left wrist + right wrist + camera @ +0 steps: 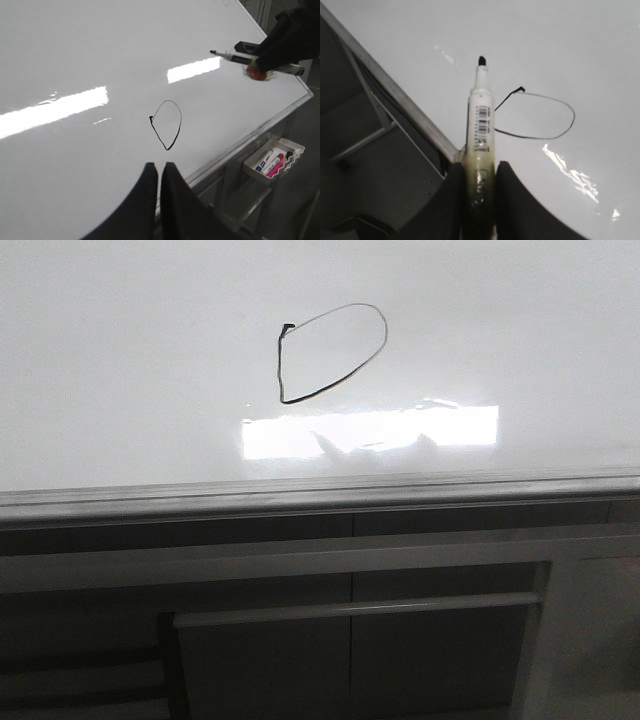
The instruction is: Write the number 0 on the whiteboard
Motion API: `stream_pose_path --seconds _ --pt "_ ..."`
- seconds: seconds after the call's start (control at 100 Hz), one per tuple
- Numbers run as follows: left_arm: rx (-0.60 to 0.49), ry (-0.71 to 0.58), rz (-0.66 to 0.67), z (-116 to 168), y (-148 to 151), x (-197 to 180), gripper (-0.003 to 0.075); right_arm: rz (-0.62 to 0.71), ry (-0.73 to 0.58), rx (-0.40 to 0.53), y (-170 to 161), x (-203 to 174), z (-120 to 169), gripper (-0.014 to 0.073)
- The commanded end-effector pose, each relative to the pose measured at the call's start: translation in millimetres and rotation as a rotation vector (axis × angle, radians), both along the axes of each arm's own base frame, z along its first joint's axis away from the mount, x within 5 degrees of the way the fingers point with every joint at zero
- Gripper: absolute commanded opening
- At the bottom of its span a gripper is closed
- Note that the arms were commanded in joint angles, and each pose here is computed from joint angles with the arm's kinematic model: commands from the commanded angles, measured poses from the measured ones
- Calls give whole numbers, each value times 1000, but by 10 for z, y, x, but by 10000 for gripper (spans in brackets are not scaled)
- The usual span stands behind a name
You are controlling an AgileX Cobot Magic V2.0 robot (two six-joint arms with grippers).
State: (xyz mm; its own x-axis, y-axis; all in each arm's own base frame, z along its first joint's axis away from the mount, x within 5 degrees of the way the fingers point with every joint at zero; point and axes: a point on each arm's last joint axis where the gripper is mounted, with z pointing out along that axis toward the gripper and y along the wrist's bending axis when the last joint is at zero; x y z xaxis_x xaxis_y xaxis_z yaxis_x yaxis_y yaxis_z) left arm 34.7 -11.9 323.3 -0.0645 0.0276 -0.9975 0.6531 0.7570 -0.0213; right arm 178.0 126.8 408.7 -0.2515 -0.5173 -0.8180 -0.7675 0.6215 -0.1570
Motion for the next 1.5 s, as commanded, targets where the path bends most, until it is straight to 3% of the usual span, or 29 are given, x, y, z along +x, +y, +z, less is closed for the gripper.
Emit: stream_pose_path --seconds 0.0,0.12,0.19,0.43,0.62,0.77,1.16,1.49 --pt "7 -18 -59 121 -154 50 111 17 -28 -1 -81 -134 150 -48" --pt "176 -6 -163 181 -431 146 370 107 123 -138 -97 -247 -4 -48" --pt "270 9 -237 236 -632 220 437 161 177 -196 -87 -298 -63 -48" --pt "473 46 -364 518 -1111 467 399 346 159 -149 180 -472 -41 -48" --pt "587 51 -496 736 -1326 519 399 467 115 -131 428 -600 15 -48" --pt "624 132 -623 819 -1446 484 398 510 88 -110 562 -627 66 -48" --pt "709 258 -700 750 -1598 538 379 602 78 -42 768 -774 126 -48" --pt "691 248 -691 754 -1630 562 244 640 87 -31 807 -853 132 -48"
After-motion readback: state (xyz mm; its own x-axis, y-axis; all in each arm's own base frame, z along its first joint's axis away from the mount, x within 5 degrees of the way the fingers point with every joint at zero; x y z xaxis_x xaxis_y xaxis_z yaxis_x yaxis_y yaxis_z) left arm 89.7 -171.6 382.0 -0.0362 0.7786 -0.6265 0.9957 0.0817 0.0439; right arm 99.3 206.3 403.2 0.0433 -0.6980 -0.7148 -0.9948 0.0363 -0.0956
